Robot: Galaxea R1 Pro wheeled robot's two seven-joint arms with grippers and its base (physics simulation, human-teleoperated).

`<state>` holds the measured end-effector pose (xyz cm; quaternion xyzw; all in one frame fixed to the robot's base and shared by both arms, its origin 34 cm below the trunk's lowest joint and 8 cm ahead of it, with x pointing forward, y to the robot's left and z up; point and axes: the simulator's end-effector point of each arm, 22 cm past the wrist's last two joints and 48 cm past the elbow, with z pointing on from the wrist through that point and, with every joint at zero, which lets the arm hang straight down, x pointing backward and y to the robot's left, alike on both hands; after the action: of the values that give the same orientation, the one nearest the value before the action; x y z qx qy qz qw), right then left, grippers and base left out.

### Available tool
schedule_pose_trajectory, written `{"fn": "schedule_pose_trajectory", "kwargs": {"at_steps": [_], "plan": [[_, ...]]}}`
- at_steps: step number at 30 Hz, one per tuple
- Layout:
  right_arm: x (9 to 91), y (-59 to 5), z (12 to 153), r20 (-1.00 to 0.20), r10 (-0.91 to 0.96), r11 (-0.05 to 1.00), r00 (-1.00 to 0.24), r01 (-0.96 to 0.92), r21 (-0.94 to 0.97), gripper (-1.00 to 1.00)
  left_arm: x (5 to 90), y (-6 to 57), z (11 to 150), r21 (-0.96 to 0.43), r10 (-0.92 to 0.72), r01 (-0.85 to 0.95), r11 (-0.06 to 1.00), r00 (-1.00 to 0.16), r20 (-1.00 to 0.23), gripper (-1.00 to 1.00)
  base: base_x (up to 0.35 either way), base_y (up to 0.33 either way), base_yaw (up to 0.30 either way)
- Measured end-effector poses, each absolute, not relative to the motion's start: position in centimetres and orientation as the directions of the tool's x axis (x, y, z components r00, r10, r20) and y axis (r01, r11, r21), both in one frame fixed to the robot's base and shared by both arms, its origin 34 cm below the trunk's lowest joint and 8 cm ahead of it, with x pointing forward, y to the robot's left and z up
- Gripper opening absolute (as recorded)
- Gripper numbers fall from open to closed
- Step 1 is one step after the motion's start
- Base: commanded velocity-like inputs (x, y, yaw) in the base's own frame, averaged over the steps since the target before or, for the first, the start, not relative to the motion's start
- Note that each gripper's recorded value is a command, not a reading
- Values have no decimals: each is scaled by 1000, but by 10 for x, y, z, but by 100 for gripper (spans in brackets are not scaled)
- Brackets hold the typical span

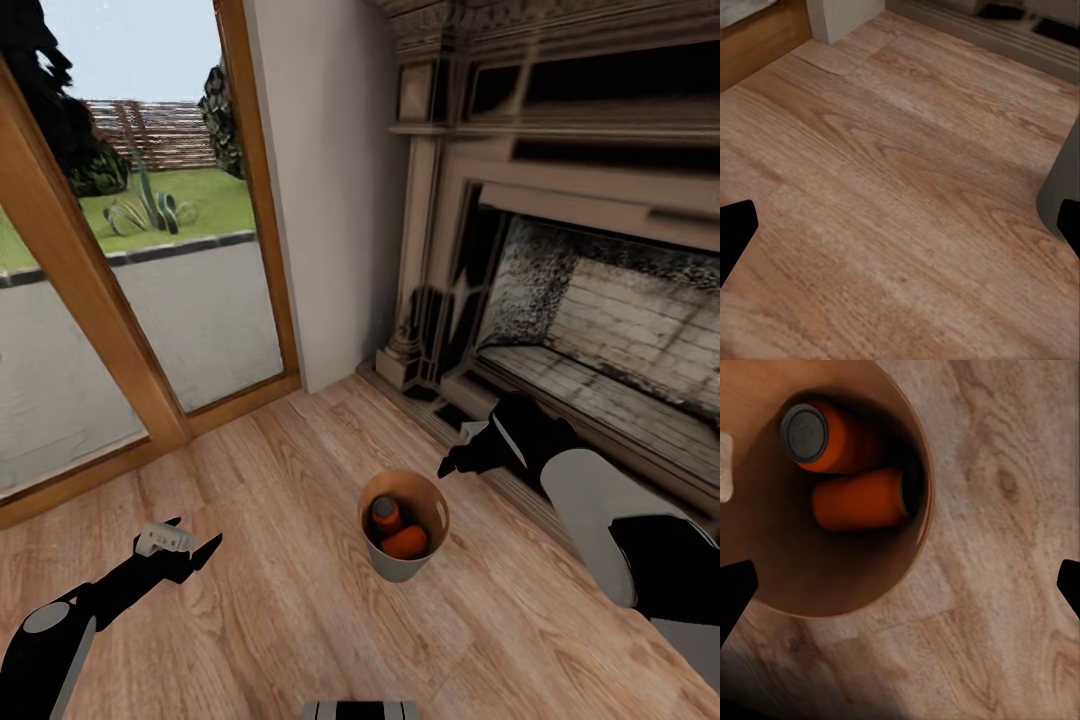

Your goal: Put the three can of soda from the living room inside the tash can in the kitchen.

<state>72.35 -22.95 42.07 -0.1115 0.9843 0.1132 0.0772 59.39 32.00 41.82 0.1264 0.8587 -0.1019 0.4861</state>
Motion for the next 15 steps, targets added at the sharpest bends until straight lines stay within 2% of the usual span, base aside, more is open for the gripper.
{"fn": "schedule_pose_trajectory", "kwargs": {"at_steps": [15], "plan": [[720, -230, 444, -173, -199, 950, -965, -234, 208, 100, 602, 321, 451, -46, 117, 312, 949, -483, -868, 100, 0, 0, 0]]}}
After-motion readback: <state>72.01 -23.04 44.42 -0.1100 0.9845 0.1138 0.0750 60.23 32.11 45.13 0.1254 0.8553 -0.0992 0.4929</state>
